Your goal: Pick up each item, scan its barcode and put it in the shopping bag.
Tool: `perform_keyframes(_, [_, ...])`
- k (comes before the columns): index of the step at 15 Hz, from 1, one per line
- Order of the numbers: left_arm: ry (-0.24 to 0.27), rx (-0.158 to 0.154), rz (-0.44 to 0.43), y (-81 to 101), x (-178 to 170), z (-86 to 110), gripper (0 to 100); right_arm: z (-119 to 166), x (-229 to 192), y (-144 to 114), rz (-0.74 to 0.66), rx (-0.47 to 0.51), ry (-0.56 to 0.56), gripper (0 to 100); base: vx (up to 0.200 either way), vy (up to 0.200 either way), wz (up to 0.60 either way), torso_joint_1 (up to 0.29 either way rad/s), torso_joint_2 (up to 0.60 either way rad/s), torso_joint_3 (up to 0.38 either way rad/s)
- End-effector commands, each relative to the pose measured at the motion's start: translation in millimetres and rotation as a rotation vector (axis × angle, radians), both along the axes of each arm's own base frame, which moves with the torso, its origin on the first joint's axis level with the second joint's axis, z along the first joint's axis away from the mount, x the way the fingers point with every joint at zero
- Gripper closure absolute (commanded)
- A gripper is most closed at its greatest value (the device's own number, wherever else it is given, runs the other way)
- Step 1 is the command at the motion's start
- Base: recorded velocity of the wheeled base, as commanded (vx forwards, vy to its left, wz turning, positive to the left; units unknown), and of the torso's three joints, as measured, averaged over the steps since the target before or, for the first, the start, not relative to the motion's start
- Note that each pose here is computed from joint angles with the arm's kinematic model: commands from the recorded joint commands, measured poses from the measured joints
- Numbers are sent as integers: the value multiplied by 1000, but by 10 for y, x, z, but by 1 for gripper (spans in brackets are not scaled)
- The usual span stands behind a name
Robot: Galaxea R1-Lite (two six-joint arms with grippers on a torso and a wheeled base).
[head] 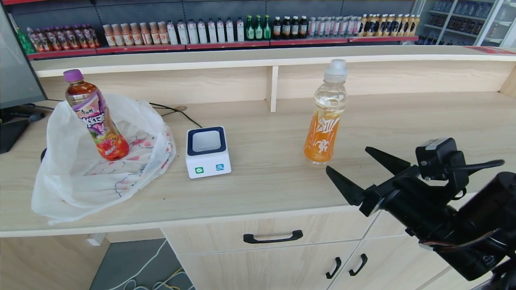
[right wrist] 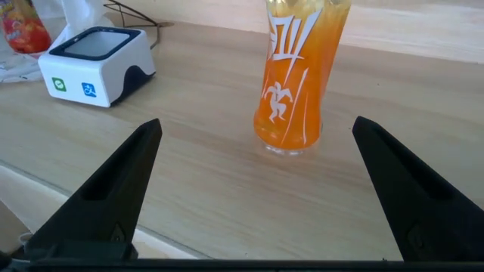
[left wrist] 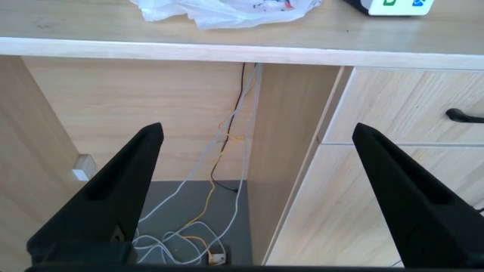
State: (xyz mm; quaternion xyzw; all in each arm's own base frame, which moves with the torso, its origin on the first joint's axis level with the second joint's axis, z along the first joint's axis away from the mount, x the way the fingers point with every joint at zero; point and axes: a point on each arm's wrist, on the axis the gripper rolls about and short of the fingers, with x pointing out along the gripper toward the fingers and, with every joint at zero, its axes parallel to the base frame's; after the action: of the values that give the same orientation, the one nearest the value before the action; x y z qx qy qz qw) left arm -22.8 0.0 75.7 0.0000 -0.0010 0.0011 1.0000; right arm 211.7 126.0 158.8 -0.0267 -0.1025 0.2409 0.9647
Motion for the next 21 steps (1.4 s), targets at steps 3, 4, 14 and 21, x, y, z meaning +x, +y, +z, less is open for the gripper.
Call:
perform_keyframes(3, [-1,0,1,0,0,1,0,-102,194,111,-11,-8,26,0,0,0,0,0,0,0])
perform_keyframes(4, [-1,0,1,0,0,1,0,-98,222,120,-40,5,28,0,0,0,0,0,0,0])
perform_keyframes(14, [-1,0,1,0,0,1,0,-73,478,288,-185,93,20,0,0,0,0,0,0,0])
perform_keyframes(21, [-1,0,1,0,0,1,0,4,687,355,-198,84,13,0,0,0,0,0,0,0])
